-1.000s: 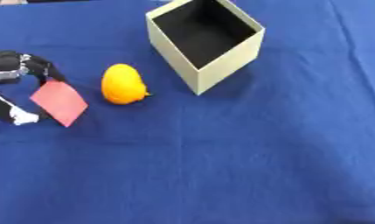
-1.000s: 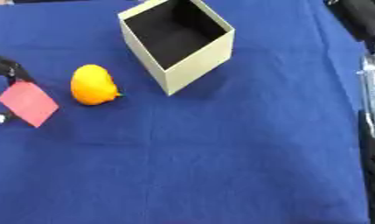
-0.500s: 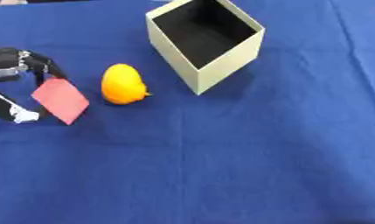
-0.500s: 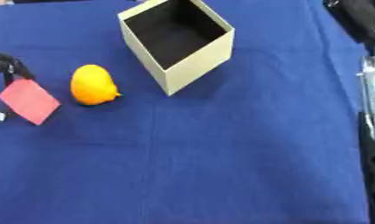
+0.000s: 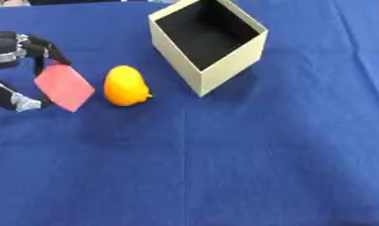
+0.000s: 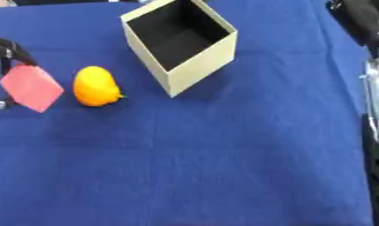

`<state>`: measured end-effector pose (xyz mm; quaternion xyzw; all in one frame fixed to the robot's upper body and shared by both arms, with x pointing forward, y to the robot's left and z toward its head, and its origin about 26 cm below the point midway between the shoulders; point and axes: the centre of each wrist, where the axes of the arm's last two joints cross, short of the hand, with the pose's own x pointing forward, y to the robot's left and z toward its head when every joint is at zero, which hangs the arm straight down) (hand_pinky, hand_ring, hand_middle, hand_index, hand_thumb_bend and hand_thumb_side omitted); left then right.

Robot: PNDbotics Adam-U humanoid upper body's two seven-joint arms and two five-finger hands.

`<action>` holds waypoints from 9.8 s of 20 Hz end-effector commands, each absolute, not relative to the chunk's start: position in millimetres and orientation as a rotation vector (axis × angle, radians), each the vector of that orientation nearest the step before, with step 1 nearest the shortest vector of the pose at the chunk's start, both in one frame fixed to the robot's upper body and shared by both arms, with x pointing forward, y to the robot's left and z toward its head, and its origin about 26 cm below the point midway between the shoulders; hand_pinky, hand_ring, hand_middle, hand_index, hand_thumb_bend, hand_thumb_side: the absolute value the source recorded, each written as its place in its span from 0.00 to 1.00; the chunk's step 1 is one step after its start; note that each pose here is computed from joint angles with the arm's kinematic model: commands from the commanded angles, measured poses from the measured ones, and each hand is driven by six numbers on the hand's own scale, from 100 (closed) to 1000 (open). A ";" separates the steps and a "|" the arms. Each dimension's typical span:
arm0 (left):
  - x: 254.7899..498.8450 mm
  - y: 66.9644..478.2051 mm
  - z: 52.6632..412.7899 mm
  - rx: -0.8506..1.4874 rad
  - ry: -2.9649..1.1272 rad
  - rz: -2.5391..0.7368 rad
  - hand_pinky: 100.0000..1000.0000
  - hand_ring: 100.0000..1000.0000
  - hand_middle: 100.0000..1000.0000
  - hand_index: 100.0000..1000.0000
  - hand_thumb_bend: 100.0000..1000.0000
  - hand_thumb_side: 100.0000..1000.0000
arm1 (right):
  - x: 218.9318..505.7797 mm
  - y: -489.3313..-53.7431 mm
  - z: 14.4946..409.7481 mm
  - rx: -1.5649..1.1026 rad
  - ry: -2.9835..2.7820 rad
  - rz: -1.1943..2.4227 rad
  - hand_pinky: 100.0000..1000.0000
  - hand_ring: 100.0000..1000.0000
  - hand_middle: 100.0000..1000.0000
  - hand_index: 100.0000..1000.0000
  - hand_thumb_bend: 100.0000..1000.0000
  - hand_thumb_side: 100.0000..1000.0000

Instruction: Pick up objects on the table and place them in the box.

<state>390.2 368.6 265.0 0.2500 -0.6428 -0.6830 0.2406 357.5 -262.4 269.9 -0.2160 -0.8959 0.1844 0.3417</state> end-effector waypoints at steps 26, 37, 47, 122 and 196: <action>429.6 304.0 348.2 0.823 -2.280 -1.727 0.53 0.40 0.17 0.32 0.00 0.00 | 345.2 -237.1 295.4 -0.492 -2.467 0.510 0.89 0.98 0.60 0.89 0.00 0.62; 454.4 303.7 332.0 0.947 -2.402 -1.470 0.53 0.41 0.20 0.34 0.00 0.05 | 343.3 -227.9 300.9 -0.430 -2.497 0.531 0.89 0.99 0.60 0.89 0.00 0.63; 461.3 294.7 320.6 0.923 -2.474 -1.546 0.61 0.53 0.42 0.57 0.24 0.14 | 343.8 -229.5 302.7 -0.422 -2.499 0.532 0.89 0.99 0.60 0.89 0.00 0.63; 432.3 329.0 266.2 0.885 -1.360 -1.865 0.78 0.80 0.83 0.89 0.60 0.66 | 341.8 -242.1 282.3 -0.464 -2.435 0.477 0.89 1.00 0.58 0.89 0.00 0.62; 414.3 278.1 372.2 0.983 -2.262 -1.438 0.56 0.50 0.57 0.60 0.00 0.06 | 335.6 -235.8 288.2 -0.444 -2.465 0.469 0.89 1.00 0.58 0.89 0.00 0.63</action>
